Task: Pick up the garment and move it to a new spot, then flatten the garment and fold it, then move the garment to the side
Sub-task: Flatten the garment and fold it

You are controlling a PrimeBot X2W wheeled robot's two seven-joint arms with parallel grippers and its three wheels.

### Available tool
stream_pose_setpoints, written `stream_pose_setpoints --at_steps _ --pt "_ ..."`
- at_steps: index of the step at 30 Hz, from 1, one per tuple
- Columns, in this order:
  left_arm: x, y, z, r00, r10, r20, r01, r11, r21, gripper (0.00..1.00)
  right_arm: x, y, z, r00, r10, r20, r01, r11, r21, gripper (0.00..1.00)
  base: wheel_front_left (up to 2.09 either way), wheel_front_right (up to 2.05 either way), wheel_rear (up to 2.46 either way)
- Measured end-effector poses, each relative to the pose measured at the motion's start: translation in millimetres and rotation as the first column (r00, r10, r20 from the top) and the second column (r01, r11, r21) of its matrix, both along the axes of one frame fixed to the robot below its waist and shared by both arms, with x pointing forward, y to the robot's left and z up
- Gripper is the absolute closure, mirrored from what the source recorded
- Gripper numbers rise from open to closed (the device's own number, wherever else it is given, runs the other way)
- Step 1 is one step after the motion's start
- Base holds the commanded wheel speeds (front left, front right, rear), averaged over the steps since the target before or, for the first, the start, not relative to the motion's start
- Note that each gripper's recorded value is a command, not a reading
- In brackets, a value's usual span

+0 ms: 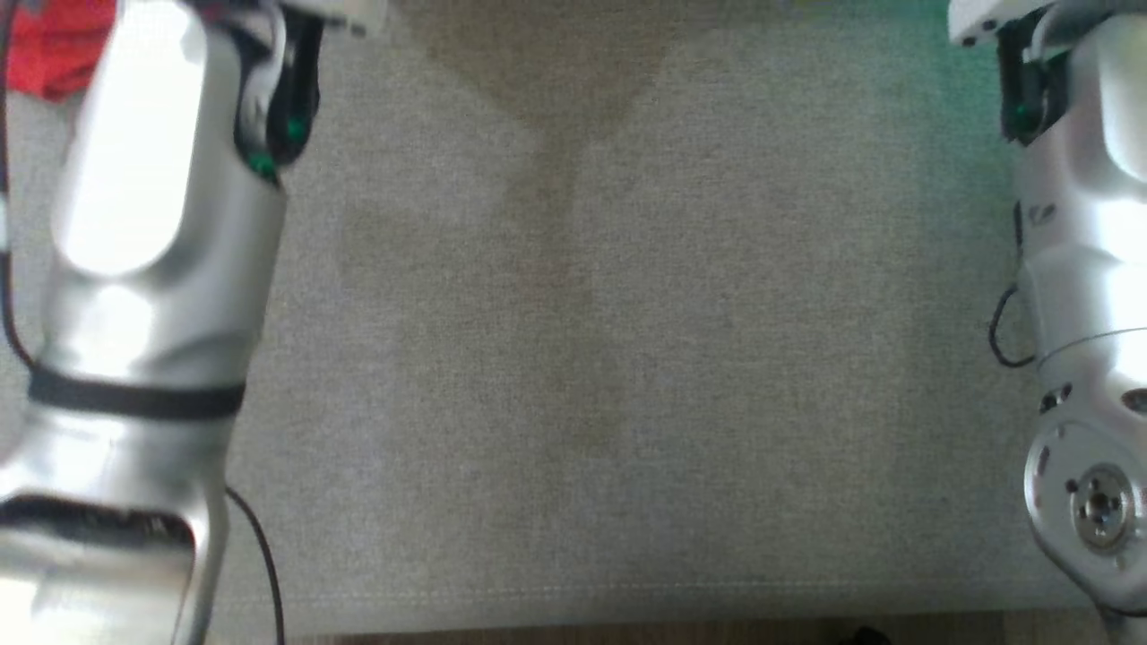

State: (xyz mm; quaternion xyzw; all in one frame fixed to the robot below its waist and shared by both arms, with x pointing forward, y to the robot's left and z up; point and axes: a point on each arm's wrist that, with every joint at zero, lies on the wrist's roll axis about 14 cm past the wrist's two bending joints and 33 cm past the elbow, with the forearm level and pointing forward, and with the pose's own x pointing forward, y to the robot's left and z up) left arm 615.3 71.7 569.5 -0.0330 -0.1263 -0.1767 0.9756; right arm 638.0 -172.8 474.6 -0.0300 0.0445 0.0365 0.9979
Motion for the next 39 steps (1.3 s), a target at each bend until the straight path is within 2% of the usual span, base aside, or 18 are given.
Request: stream_pose_setpoints --at_steps 6,13,18,26,32,33,39 --pt "-39 1 -9 1.000 -0.026 -0.017 0.025 0.997 -0.073 1.00 -21 1 -6 1.000 -0.003 -0.029 0.004 0.999 0.054 1.00 0.00 0.00 0.00" --pt "-103 6 -31 0.995 -0.047 -0.083 0.037 0.992 -0.121 1.00 -68 -7 -24 0.996 -0.028 -0.090 0.038 0.992 0.117 1.00 0.00 0.00 0.00" --pt "-150 4 -41 0.988 -0.066 -0.138 0.046 0.989 -0.141 1.00 -99 -3 -26 0.995 -0.009 -0.101 0.022 0.991 0.129 1.00 0.00 0.00 0.00" --pt "-225 8 -54 0.971 -0.042 -0.234 -0.002 0.983 -0.185 1.00 -167 -25 -44 0.987 -0.064 -0.147 0.090 0.980 0.180 1.00 0.00 0.00 0.00" --pt "-277 15 -61 0.955 -0.006 -0.297 -0.056 0.978 -0.200 1.00 -221 -39 -37 0.985 -0.104 -0.136 0.131 0.970 0.206 1.00 0.00 0.00 0.00" --pt "-277 15 -61 0.955 -0.006 -0.297 -0.056 0.978 -0.200 1.00 -221 -39 -37 0.985 -0.104 -0.136 0.131 0.970 0.206 1.00 0.00 0.00 0.00" --pt "-316 24 -69 0.935 0.019 -0.353 -0.099 0.973 -0.207 1.00 -283 -45 -33 0.976 -0.125 -0.181 0.161 0.967 0.196 1.00 0.00 0.00 0.00"
